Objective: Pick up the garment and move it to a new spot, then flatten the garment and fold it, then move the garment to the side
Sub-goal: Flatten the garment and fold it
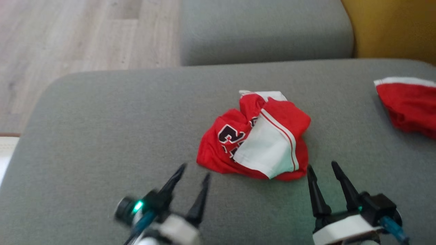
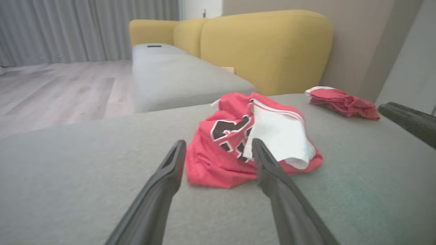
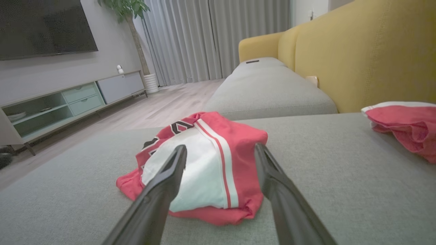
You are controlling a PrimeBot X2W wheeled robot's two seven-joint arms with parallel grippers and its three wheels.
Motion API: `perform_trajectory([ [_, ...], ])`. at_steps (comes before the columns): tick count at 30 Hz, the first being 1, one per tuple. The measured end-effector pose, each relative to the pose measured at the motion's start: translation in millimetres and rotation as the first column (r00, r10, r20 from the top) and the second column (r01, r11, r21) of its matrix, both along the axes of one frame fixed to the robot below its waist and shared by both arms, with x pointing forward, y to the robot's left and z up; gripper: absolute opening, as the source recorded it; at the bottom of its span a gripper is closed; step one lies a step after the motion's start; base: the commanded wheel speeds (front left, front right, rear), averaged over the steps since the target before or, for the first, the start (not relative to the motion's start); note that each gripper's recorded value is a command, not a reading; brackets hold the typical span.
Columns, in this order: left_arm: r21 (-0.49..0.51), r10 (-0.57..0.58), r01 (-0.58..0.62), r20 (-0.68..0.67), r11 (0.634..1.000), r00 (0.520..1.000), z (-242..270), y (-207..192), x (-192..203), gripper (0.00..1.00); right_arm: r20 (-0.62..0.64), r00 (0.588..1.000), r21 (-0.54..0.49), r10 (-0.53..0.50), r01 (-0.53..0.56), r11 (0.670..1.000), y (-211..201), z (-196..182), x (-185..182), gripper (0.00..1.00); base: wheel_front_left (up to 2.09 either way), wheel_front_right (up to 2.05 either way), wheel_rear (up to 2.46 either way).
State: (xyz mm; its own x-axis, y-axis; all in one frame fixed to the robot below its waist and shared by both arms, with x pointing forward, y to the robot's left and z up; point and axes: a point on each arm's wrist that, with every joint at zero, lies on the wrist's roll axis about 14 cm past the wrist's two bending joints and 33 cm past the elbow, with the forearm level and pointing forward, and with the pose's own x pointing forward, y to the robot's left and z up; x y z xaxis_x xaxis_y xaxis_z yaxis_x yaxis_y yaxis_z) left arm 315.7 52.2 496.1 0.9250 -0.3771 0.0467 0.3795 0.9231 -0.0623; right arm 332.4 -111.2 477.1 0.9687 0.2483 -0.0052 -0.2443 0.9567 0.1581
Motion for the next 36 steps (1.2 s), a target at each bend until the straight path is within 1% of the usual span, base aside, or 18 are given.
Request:
perform_trajectory([
  [2,-0.001,-0.081,0.081,0.0,0.997,0.997,2.6,-22.4,11.5,1.0,0.005,1.0,-0.001,-0.006,0.006,1.0,-1.5,1.7,3.5,1.0,0.0,0.0,0.0],
  [5,0.009,-0.209,0.209,-0.017,0.978,0.978,7.9,-58.4,27.3,1.0,-0.007,1.0,-0.007,-0.022,0.022,1.0,-6.5,-2.3,7.0,1.0,0.0,0.0,0.0],
  [8,0.012,-0.315,0.316,-0.071,0.949,0.947,8.4,-89.3,42.9,1.0,-0.017,0.999,-0.02,-0.033,0.032,0.999,-10.6,-5.9,14.8,1.0,0.0,0.0,0.0],
  [11,-0.006,-0.373,0.377,-0.153,0.926,0.915,1.9,-111.1,59.0,1.0,-0.022,0.999,-0.027,-0.047,0.046,0.999,-15.9,-8.3,26.5,1.0,0.0,0.0,0.0],
  [14,0.0,-0.394,0.402,-0.197,0.916,0.898,-4.9,-124.7,75.9,1.0,-0.016,0.998,-0.034,-0.061,0.061,0.998,-21.7,-7.5,38.7,1.0,0.0,0.0,0.0],
  [17,0.031,-0.39,0.409,-0.242,0.912,0.888,-16.7,-133.0,92.4,1.0,-0.03,0.996,-0.049,-0.079,0.078,0.996,-30.5,-13.2,44.3,1.0,0.0,0.0,0.0],
  [24,0.077,-0.328,0.381,-0.374,0.921,0.867,-56.9,-132.8,120.1,1.0,-0.063,0.992,-0.071,-0.111,0.107,0.992,-44.6,-25.6,50.3,1.0,0.0,0.0,0.0],
  [29,0.021,-0.356,0.394,-0.386,0.919,0.851,-57.2,-140.2,120.0,1.0,-0.056,0.991,-0.074,-0.118,0.114,0.991,-47.5,-23.7,53.1,1.0,0.0,0.0,0.0],
  [36,0.02,-0.431,0.465,-0.345,0.885,0.834,-42.3,-161.2,110.4,1.0,-0.047,0.99,-0.076,-0.131,0.127,0.989,-51.4,-20.4,50.9,1.0,0.0,0.0,0.0],
])
